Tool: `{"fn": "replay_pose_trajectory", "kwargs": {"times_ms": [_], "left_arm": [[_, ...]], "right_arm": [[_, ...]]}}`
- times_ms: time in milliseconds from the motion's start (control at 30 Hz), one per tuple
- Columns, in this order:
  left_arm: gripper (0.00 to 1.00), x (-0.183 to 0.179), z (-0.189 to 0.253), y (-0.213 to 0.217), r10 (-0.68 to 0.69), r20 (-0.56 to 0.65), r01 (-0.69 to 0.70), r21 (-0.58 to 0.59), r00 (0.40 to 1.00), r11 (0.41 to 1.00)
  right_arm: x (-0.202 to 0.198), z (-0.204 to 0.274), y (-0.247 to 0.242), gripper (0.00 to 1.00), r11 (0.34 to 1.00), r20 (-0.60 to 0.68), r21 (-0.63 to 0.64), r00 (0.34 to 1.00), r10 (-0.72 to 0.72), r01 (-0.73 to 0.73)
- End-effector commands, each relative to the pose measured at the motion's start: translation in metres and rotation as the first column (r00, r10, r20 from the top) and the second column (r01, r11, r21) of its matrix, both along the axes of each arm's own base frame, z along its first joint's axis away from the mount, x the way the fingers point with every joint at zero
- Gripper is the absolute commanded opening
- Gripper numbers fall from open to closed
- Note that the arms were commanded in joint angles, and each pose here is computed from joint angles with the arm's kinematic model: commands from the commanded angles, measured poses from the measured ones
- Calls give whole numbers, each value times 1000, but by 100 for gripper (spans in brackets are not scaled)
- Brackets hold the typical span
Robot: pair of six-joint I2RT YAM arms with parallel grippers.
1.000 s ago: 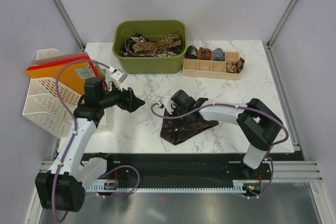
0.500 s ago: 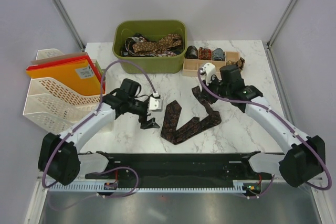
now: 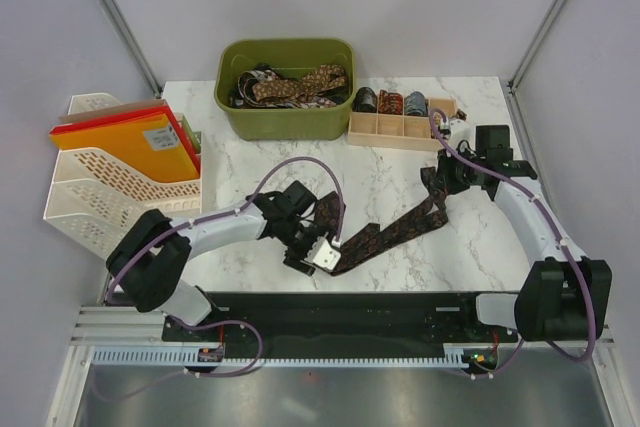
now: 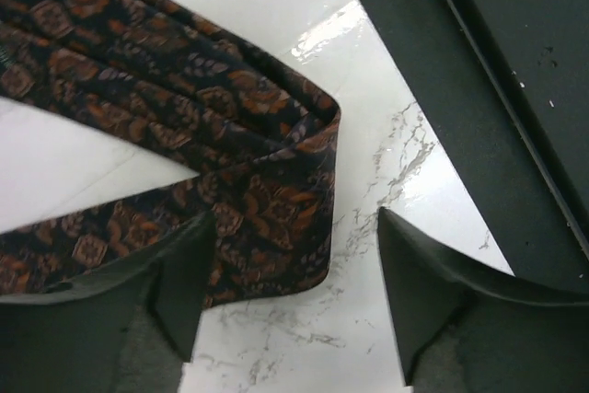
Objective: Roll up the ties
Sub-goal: Flatten out the tie at the center of the board.
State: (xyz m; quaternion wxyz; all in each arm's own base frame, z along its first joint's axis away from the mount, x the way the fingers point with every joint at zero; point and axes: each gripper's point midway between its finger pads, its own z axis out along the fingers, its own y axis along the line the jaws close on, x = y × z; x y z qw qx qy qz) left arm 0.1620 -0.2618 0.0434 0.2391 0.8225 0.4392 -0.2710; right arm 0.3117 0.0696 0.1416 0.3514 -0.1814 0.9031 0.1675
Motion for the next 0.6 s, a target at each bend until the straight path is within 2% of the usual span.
{"fn": "replay_pose_trajectory", "kwargs": {"times_ms": [0, 33, 100, 133, 200, 233, 267, 300, 367, 400, 433, 467, 500, 533, 567], "left_arm": [[67, 7, -14, -13, -73, 97, 70, 40, 993, 997], [53, 6, -15, -14, -75, 96, 71, 45, 993, 996], [39, -3, -8, -23, -78, 90, 75, 35, 993, 997], [26, -9, -2, -29, -86, 82, 84, 19, 993, 996], [13, -32, 14, -49, -104, 48, 105, -17, 993, 994], [2, -42, 25, -59, -112, 23, 113, -49, 993, 992], [2, -62, 33, -72, -90, -44, 87, -57, 995, 995], [2, -64, 56, -98, -81, -44, 74, -129, 996, 989], [2, -87, 73, -128, -19, -155, -4, -146, 988, 989], [2, -82, 100, -157, 7, -140, -41, -240, 990, 970], [2, -75, 102, -173, 78, -145, -113, -250, 986, 962], [2, -78, 112, -185, 156, -230, -212, -243, 961, 946], [24, -67, 138, -204, 201, -253, -276, -308, 946, 911], [37, -56, 144, -207, 281, -281, -363, -302, 918, 882], [46, -47, 153, -203, 336, -362, -444, -276, 869, 852]], "right_arm": [[18, 11, 8, 0, 998, 48, 48, 998, 29, -32], [22, 12, 9, 0, 998, 60, 58, 998, 29, -33], [36, 14, 15, 0, 995, 102, 87, 994, 39, -48], [40, 14, 18, 0, 993, 103, 109, 994, 30, -41], [57, 13, 28, 0, 989, 124, 138, 991, 42, -59], [61, 14, 38, 0, 985, 123, 159, 991, 47, -66], [70, 18, 47, 0, 982, 154, 173, 987, 53, -80], [74, 17, 65, 0, 975, 155, 192, 984, 84, -114], [87, 33, 89, 0, 958, 204, 246, 974, 96, -146], [85, 32, 112, 0, 942, 199, 274, 970, 141, -193], [85, 39, 126, 0, 928, 212, 297, 964, 164, -223], [91, 56, 141, 0, 909, 249, 331, 953, 174, -253], [84, 61, 160, 1, 880, 243, 370, 945, 218, -298], [84, 71, 169, 9, 860, 264, 394, 936, 233, -325], [87, 86, 175, 21, 841, 283, 420, 930, 234, -340]]}}
